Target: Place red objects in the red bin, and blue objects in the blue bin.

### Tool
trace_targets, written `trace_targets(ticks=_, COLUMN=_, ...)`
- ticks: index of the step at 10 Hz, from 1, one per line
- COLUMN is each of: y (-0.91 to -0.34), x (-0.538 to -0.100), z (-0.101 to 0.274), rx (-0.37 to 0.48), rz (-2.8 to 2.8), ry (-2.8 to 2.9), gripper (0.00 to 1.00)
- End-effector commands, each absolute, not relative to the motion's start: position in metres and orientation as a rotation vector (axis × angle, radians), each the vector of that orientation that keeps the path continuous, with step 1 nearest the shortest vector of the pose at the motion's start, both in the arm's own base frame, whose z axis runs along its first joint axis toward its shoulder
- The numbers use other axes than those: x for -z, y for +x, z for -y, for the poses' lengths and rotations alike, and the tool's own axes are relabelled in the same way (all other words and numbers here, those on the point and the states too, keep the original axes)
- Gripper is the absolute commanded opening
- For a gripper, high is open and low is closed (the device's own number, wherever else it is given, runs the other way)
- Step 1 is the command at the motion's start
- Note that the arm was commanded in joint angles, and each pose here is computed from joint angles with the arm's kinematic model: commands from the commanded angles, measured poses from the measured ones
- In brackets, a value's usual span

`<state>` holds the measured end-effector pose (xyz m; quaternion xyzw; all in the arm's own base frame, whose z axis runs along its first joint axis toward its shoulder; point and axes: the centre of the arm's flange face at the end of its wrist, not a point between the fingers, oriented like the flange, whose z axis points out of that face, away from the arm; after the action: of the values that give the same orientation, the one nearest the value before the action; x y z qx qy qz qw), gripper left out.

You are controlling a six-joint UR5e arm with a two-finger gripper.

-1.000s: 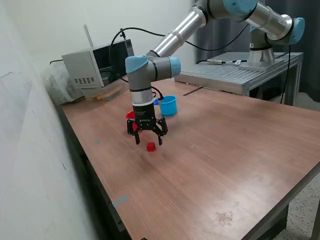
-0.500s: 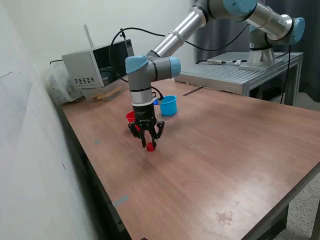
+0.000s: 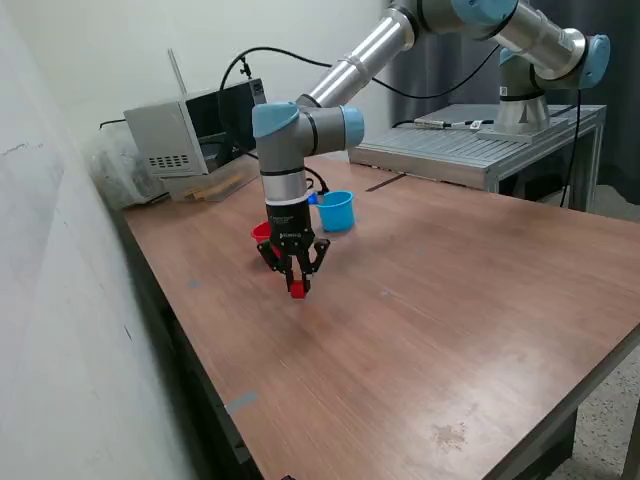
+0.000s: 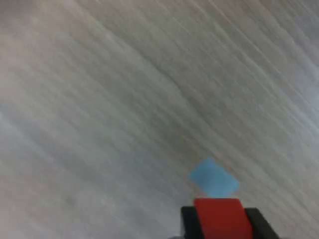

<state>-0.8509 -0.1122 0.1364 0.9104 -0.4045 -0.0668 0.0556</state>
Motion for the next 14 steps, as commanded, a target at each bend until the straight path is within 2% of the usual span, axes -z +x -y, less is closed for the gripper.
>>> trace_targets(ticks=1, y=-0.842, x=-0.195, z=0.114, rx=0.275, rz=1.213, ry=2.741, gripper=0.0)
trace_targets(ticks=4, y=-0.808, x=-0.245, z=0.103, rx=0.286, rz=1.225, ry=2.734, gripper=0.0)
trace_targets(ticks=6, y=-0.792, x=-0.253, z=0.035, rx=0.284, rz=1.339, ry=2.722, gripper=0.0)
trace_targets(ticks=9, y=-0.781, x=-0.246, z=-0.032, rx=0.265, rz=1.432, ry=2.718, gripper=0.0)
trace_targets(ticks=12, y=-0.781, x=-0.235, z=-0.038, rx=0.243, rz=1.446, ry=2.718, gripper=0.0)
trace_targets(ticks=14, y=-0.784, x=-0.206, z=-0.064, rx=0.194, rz=1.499, ry=2.706, gripper=0.0)
